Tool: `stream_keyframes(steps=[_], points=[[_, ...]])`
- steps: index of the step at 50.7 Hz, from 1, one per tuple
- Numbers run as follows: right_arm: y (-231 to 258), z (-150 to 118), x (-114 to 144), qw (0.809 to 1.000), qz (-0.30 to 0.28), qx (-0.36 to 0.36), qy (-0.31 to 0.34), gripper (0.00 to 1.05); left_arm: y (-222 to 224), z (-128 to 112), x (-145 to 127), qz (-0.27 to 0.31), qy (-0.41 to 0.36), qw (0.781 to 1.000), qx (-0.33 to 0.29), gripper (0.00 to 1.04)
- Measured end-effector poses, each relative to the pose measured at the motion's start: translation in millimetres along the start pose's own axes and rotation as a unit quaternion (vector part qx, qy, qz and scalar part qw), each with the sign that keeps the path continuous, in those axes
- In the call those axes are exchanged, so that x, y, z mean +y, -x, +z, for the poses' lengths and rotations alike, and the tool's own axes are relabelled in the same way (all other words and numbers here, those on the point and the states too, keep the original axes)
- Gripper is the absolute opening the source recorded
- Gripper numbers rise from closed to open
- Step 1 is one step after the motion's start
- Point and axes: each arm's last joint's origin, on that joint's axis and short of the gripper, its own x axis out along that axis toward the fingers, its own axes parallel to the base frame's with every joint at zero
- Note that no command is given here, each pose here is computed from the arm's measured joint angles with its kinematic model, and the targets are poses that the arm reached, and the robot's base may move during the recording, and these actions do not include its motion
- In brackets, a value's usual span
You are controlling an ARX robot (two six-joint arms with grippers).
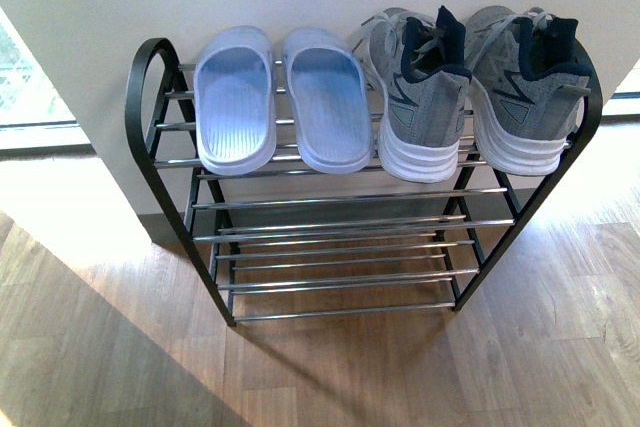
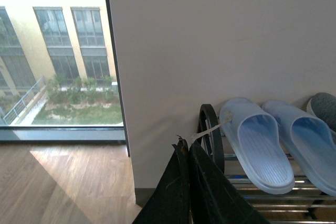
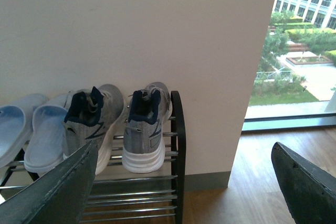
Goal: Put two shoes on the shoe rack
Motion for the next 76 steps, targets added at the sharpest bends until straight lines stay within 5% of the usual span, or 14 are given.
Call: stream_keyframes(steps=[69, 76], points=[[0, 0, 0, 1.0, 0.0, 0.0, 0.0, 0.96, 51, -5, 0, 0.001, 0.0, 1.0, -0.002, 0.01], [0, 0, 0, 1.0, 0.0, 0.0, 0.0, 0.96, 51, -5, 0, 0.0, 0.0, 1.0, -0.002, 0.28]])
